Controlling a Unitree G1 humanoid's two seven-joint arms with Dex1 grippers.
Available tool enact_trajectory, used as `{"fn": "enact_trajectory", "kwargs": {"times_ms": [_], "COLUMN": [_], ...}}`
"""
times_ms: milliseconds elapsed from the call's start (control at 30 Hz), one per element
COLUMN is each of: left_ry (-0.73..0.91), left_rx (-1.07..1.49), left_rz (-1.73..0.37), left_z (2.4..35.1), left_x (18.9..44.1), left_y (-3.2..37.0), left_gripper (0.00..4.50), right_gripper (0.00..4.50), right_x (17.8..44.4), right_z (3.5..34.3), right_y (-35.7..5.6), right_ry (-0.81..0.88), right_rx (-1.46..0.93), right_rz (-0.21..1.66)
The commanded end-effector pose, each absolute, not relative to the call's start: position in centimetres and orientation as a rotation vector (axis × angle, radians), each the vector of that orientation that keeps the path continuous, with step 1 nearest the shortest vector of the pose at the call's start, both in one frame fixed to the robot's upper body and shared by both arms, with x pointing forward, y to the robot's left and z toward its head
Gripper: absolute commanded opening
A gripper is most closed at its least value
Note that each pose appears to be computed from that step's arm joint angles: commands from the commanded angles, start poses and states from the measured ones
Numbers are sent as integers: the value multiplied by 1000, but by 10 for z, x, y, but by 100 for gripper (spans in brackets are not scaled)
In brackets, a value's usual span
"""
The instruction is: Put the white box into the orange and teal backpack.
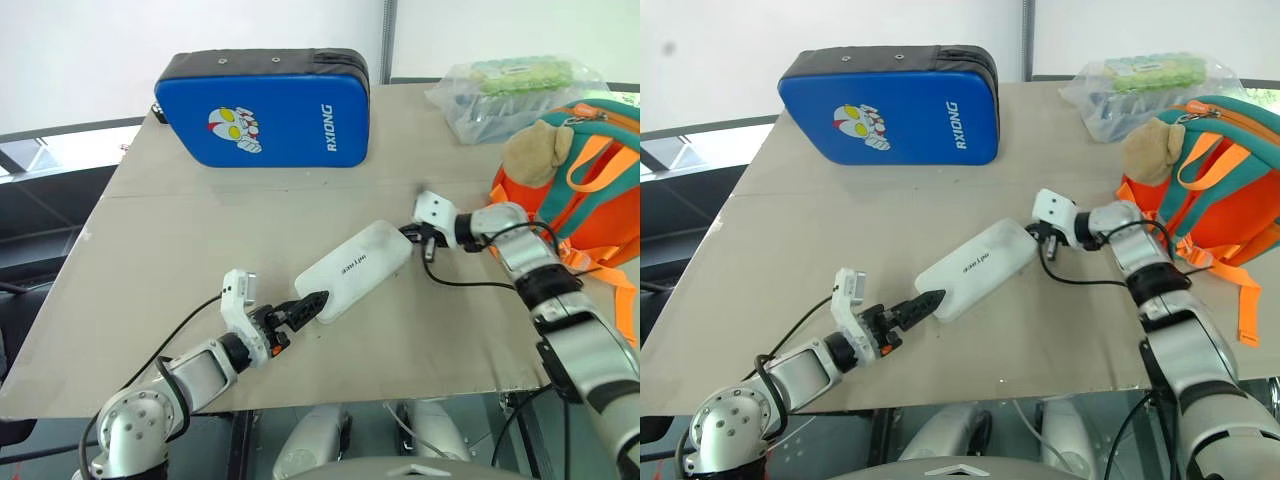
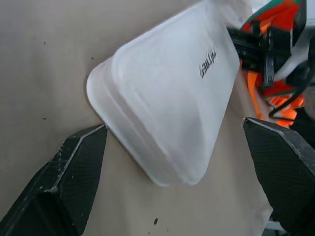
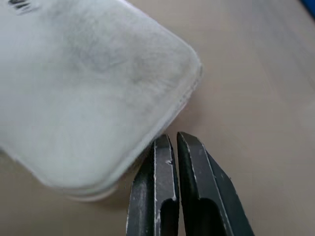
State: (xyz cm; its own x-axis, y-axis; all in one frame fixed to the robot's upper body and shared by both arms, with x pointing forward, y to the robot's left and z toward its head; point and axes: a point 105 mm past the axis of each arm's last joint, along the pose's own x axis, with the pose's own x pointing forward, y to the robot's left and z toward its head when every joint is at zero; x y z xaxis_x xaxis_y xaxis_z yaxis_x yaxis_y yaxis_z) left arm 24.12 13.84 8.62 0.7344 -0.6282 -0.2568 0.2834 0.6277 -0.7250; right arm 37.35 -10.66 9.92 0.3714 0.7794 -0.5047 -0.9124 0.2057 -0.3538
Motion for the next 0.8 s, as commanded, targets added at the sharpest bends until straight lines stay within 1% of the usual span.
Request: {"fn": "enact_trajectory", "kwargs": {"times_ms": [33, 133, 300, 333, 367, 433, 467, 500, 533, 567, 600, 733, 767, 800], "left_ry": [581, 607, 591, 588, 583, 571, 570, 569, 564, 558, 549, 517, 502, 486], "left_rx": [-770, -773, -844, -853, -865, -878, -877, -876, -878, -881, -883, -866, -859, -848], "left_rz": [-565, -609, -719, -720, -722, -729, -733, -734, -736, -739, -741, -750, -746, -745], "left_z": [77, 75, 85, 86, 87, 90, 90, 91, 92, 93, 95, 100, 102, 104], "left_x": [247, 248, 246, 247, 248, 249, 249, 250, 250, 250, 251, 253, 254, 256], "left_y": [133, 129, 119, 118, 119, 120, 120, 120, 119, 119, 119, 119, 120, 122], "left_gripper": [450, 450, 450, 410, 399, 332, 279, 239, 181, 143, 119, 114, 114, 114], "right_gripper": [5, 5, 5, 0, 0, 0, 0, 0, 0, 0, 0, 0, 0, 25], "right_x": [355, 347, 343, 343, 343, 343, 343, 343, 342, 343, 344, 352, 348, 336], "right_z": [105, 101, 93, 92, 93, 95, 97, 100, 104, 108, 112, 136, 149, 164], "right_y": [-85, -83, -82, -82, -83, -85, -87, -88, -90, -92, -96, -124, -131, -136], "right_ry": [183, 189, 214, 214, 213, 202, 193, 182, 167, 153, 135, 46, 7, -36], "right_rx": [-632, -610, -587, -583, -575, -570, -562, -555, -544, -531, -525, -513, -453, -379], "right_rz": [1274, 1258, 1213, 1204, 1194, 1171, 1159, 1154, 1139, 1121, 1087, 891, 868, 888]}}
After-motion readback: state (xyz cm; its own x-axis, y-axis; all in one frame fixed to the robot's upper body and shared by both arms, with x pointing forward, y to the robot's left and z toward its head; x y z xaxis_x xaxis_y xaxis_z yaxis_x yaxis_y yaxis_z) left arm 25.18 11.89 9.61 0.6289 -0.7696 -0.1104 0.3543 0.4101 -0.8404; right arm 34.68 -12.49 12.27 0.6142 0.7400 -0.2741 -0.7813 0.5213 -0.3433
